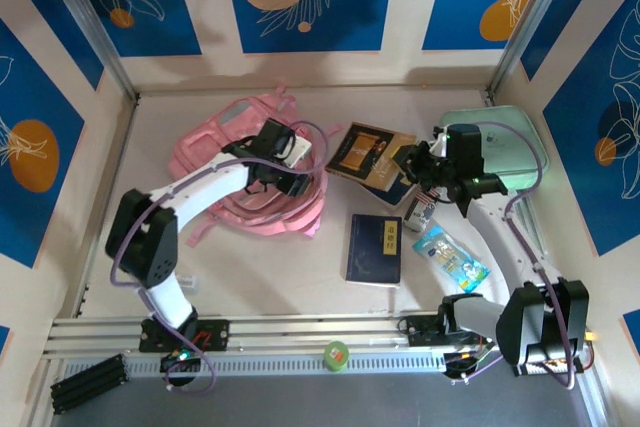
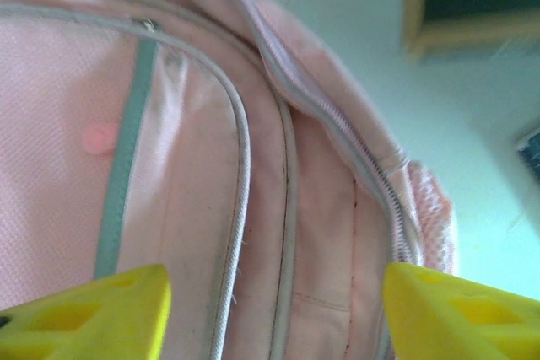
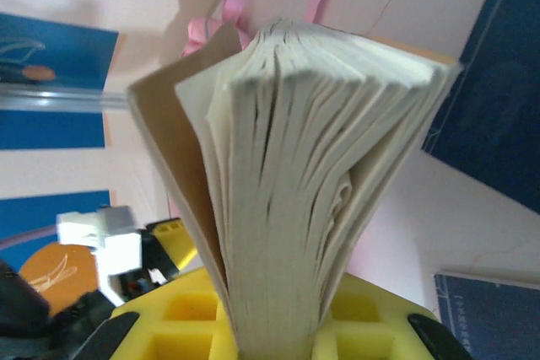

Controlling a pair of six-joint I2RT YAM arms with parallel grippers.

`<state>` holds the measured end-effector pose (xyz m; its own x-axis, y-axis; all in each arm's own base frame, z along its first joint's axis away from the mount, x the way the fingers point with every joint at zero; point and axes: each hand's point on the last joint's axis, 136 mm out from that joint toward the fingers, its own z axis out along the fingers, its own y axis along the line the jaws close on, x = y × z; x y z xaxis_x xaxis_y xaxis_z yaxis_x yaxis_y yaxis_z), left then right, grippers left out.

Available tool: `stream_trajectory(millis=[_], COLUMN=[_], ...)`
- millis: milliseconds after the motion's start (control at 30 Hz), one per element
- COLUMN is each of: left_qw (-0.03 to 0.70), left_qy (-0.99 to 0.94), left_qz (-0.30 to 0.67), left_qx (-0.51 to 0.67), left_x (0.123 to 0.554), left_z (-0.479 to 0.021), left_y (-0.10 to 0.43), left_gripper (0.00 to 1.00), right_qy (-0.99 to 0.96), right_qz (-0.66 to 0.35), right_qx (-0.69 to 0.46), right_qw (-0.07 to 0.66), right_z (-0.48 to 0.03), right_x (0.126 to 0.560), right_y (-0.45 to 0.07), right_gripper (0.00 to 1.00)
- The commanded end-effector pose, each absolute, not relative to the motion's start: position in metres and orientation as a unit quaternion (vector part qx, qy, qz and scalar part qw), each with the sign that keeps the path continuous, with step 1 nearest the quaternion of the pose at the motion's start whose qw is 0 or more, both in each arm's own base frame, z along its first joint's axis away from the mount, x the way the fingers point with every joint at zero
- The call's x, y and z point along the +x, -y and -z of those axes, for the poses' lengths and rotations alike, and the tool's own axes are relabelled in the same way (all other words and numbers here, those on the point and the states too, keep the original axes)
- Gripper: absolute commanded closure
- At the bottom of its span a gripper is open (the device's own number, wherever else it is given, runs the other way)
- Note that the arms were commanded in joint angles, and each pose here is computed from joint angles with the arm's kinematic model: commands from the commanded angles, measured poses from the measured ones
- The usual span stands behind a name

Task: Pack the student bag
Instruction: Open the student bag at the center of the table.

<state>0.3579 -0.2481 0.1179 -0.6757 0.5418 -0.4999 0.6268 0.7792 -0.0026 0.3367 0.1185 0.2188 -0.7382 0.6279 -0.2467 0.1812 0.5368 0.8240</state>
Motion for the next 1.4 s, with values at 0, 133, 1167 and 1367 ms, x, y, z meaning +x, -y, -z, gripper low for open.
stream_trajectory(millis=[0, 133, 1167, 1367], left_qw=[0.195, 0.17, 0.331, 0.446], left_qy=[-0.912, -0.917, -0.905, -0.87], left_qz=[0.011, -0.029, -0.064, -0.093], left_qx=[0.361, 0.36, 0.261, 0.19], left_x=[0.356, 0.365, 0.391, 0.402], left_z=[-0.103, -0.089, -0.214, -0.272], left_y=[0.229, 0.221, 0.224, 0.2], left_gripper=[0.41, 0.5, 1.0, 1.0], right_qy=[-0.83, -0.827, -0.812, -0.807], right_qz=[-0.419, -0.429, -0.413, -0.453], right_qx=[0.232, 0.232, 0.243, 0.199], right_qw=[0.286, 0.278, 0.332, 0.321], right_z=[-0.23, -0.231, -0.246, -0.251], right_x=[0.329, 0.327, 0.321, 0.317], right_y=[-0.113, -0.116, -0.09, -0.112], right_gripper=[0.98, 0.98, 0.98, 0.98])
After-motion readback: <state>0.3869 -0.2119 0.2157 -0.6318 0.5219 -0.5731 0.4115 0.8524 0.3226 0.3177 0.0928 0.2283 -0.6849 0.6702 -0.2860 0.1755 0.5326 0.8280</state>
